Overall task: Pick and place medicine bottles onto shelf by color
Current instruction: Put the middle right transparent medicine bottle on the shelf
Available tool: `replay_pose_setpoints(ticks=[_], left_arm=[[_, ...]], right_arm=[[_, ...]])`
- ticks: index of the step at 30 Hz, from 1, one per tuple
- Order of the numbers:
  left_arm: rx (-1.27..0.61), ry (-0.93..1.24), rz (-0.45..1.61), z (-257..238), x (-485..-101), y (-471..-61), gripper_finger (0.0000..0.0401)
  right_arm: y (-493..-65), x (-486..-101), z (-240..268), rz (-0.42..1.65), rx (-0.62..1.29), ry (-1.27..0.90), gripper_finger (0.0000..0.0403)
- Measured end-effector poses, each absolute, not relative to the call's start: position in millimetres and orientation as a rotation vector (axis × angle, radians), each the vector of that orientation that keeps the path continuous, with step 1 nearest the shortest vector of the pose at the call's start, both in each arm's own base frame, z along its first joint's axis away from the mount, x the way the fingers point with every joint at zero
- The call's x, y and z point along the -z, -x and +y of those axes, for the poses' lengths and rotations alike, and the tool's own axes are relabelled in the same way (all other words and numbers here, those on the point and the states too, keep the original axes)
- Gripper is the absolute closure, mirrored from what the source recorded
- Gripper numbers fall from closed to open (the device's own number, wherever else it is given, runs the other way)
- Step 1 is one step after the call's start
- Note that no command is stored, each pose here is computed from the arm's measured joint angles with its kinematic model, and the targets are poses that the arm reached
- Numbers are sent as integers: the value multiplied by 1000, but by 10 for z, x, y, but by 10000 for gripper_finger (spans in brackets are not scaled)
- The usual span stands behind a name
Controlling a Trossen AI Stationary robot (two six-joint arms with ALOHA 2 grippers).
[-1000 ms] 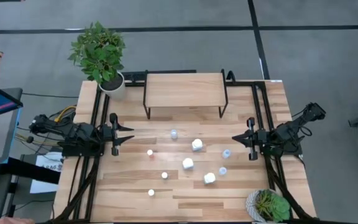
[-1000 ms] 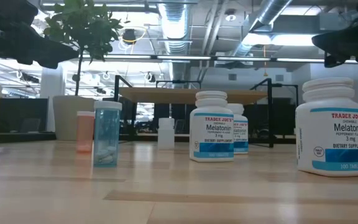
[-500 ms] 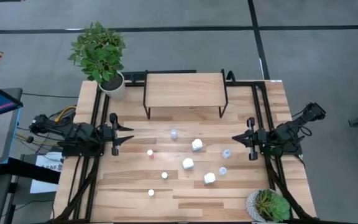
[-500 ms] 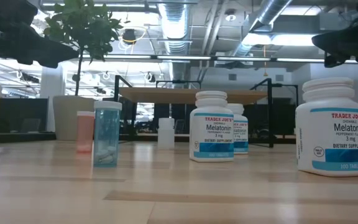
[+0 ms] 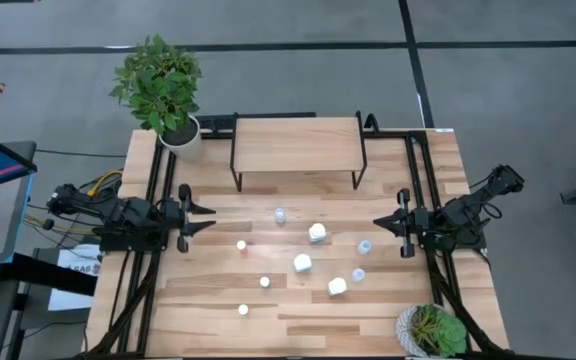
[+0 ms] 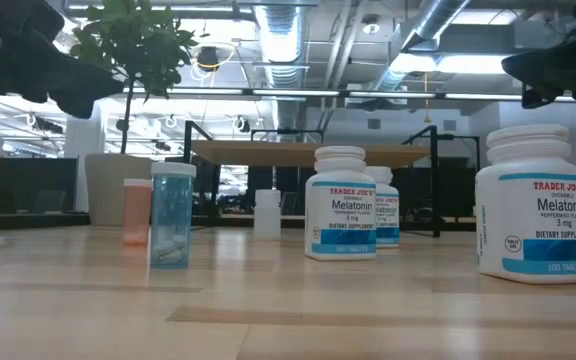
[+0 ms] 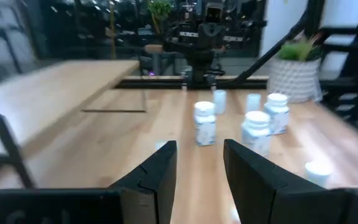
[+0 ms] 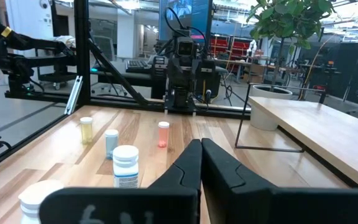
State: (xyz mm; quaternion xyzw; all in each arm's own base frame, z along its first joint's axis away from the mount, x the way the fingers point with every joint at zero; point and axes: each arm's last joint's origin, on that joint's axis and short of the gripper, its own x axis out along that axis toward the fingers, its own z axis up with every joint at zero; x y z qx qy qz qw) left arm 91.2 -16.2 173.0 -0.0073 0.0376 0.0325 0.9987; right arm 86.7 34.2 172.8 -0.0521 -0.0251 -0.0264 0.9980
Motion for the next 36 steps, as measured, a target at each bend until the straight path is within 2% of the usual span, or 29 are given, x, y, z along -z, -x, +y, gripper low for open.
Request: replay_pose_setpoints(ticks=[7, 17, 31, 36], left_arm=[[-15, 155, 76, -178, -1729, -913, 279], [-24, 108, 78, -175, -1726, -913, 279], [-22, 156, 78, -176, -1726, -912, 279], [-79, 167, 71, -159, -1729, -911, 279]], right_arm=[[-867, -1729, 342, -50, 53, 104, 374], [-867, -1729, 342, -51, 53, 105, 374], [-866, -1740, 341, -62, 55, 98, 373], [-866, -1741, 335, -62, 74, 95, 377]])
